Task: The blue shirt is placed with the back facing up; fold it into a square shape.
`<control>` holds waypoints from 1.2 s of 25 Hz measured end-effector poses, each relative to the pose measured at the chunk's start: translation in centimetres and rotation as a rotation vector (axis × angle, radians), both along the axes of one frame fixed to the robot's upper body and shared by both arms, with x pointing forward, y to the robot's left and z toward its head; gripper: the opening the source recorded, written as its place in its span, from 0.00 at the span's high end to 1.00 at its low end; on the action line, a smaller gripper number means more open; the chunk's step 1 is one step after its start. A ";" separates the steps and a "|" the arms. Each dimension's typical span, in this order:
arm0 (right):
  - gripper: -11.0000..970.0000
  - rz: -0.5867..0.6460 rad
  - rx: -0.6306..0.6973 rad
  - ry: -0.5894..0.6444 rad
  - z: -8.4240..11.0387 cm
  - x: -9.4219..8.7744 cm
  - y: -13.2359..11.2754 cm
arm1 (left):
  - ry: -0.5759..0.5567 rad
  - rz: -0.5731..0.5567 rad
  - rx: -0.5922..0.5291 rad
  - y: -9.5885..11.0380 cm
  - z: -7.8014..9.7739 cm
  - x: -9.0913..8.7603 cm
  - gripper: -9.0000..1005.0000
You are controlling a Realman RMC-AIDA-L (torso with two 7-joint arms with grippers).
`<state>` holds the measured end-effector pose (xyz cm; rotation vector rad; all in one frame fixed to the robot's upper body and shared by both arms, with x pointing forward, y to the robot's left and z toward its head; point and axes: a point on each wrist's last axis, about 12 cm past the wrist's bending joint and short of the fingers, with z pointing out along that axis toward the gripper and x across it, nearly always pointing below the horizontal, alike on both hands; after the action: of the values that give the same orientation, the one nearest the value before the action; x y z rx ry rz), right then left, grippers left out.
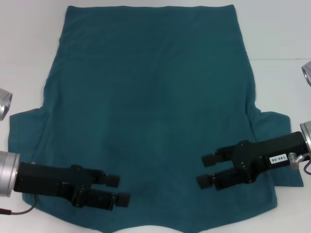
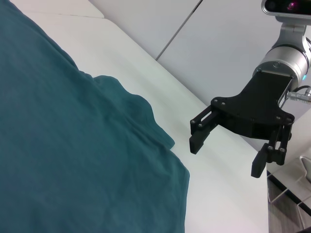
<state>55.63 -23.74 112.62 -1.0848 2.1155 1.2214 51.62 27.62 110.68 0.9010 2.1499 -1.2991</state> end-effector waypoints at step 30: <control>0.13 -0.405 0.008 0.242 1.3 3.7 -1.7 | 0.368 0.806 -0.255 9.4 0.3 1.6 0.19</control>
<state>59.37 -25.41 113.91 -0.4839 2.3560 1.2032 53.21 37.06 110.94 -0.3286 2.1616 -1.2968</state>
